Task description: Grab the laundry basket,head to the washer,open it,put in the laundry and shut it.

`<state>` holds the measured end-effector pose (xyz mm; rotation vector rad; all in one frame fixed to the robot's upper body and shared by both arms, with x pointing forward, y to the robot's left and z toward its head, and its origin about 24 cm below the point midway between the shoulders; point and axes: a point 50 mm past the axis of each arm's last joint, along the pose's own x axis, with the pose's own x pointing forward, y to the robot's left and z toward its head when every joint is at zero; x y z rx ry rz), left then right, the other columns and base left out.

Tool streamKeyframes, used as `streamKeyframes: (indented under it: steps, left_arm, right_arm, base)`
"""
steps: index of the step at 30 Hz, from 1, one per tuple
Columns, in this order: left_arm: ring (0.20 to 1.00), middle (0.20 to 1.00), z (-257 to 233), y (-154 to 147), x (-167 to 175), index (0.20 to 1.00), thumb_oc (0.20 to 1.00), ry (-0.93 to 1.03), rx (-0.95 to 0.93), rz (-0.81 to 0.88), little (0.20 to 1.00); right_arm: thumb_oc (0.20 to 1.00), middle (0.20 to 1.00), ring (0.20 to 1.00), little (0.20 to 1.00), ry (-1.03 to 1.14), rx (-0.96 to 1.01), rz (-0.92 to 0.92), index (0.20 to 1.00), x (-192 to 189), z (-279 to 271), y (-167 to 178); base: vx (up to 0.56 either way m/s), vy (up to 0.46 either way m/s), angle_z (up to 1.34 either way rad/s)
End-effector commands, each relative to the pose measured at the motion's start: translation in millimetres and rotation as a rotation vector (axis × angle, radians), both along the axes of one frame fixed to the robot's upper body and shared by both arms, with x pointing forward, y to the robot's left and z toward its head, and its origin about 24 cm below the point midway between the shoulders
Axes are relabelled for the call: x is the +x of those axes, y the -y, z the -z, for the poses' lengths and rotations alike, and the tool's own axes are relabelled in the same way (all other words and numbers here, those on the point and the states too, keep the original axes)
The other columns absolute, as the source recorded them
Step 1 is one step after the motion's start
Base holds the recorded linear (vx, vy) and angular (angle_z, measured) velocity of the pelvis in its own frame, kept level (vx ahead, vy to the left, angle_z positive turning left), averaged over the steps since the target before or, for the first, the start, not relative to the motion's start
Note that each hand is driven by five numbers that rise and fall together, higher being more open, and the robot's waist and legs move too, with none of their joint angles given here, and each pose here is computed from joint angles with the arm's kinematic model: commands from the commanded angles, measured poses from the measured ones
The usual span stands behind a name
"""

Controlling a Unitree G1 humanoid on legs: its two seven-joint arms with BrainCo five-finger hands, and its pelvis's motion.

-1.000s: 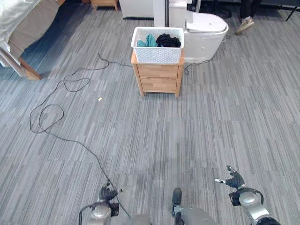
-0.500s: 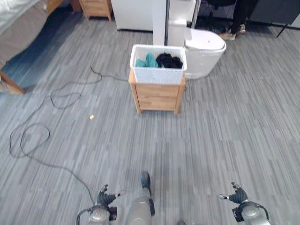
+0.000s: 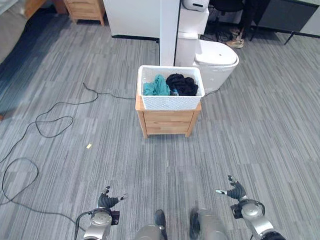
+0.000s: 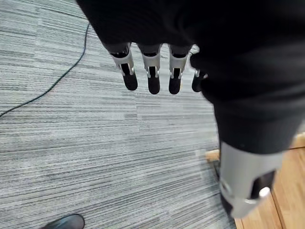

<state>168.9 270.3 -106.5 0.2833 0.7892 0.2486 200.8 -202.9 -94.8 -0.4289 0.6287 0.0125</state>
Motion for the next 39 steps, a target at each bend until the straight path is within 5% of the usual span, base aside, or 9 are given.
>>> streamKeyframes:
  steps: [1, 11, 21, 30, 39]
  left_arm:
    - [1.000, 1.000, -9, -11, 6, 1.000, 1.000, 0.047, 0.029, -0.018, 1.000]
    - [1.000, 1.000, 7, 5, -14, 1.000, 1.000, -0.026, -0.004, 0.015, 1.000]
    - [1.000, 1.000, 7, 10, -8, 1.000, 1.000, -0.008, -0.020, 0.002, 1.000]
    - [1.000, 1.000, 13, -6, -30, 1.000, 1.000, -0.080, 0.031, -0.039, 1.000]
    - [1.000, 1.000, -16, -32, -9, 1.000, 1.000, 0.071, 0.112, -0.079, 1.000]
  right_arm:
    - [1.000, 1.000, 1.000, 1.000, 0.050, -0.043, 0.041, 1.000, 10, -12, 22]
    - [1.000, 1.000, 1.000, 1.000, 0.012, -0.082, 0.080, 1.000, -8, -6, 40]
    - [1.000, 1.000, 1.000, 1.000, 0.037, -0.139, 0.081, 1.000, 1, -14, 53]
    - [1.000, 1.000, 1.000, 1.000, 0.036, -0.141, 0.055, 1.000, 0, -12, 44]
    - [1.000, 1.000, 1.000, 1.000, 0.194, -0.093, 0.032, 1.000, 28, -41, 32]
  base:
    - [0.48, -0.136, 0.11]
    - [0.34, -0.193, 0.58]
    - [0.15, 0.013, -0.48]
    - [0.15, 0.158, -0.20]
    - [0.10, 0.104, -0.03]
